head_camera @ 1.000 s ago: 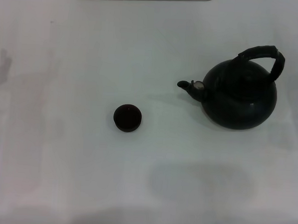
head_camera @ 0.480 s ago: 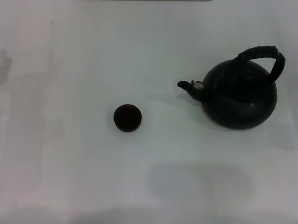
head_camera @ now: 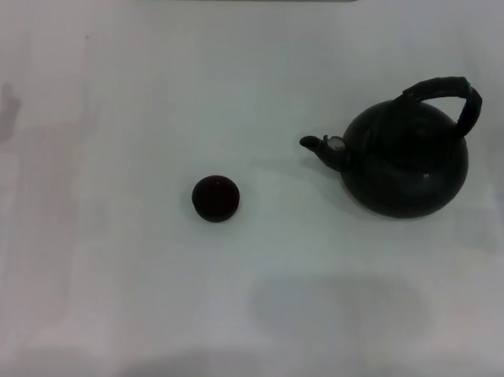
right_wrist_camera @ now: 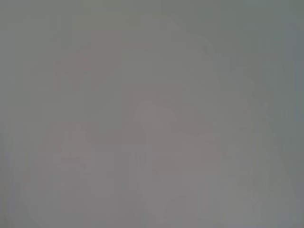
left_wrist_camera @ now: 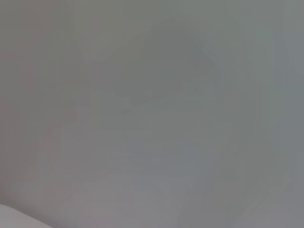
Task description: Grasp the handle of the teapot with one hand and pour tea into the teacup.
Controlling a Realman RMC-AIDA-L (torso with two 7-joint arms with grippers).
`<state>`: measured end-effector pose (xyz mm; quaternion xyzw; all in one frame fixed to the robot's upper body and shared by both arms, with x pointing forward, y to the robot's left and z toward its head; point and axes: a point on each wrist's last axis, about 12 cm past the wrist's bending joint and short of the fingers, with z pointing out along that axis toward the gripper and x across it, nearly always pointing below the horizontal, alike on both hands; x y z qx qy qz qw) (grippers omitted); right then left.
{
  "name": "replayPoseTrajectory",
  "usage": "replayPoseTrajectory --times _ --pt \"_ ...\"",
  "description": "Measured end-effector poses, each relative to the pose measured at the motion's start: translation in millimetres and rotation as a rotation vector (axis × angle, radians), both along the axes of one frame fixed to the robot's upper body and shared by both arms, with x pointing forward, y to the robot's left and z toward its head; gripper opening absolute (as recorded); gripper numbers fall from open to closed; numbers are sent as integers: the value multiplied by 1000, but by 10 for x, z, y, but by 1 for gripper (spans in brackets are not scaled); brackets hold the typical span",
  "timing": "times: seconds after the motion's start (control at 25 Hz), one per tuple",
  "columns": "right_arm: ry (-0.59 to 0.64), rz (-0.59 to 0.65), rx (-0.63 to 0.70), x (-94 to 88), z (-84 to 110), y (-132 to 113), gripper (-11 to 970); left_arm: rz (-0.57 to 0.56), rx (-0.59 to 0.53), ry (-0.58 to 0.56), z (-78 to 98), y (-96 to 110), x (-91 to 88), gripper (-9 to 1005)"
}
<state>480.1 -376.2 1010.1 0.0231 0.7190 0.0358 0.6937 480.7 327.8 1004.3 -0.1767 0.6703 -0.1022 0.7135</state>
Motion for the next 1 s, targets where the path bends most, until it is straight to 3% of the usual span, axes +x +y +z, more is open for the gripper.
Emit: replayPoseTrajectory --times 1.0 --pt "-2 1 -4 20 10 -3 738 -2 -1 -7 18 -11 34 887"
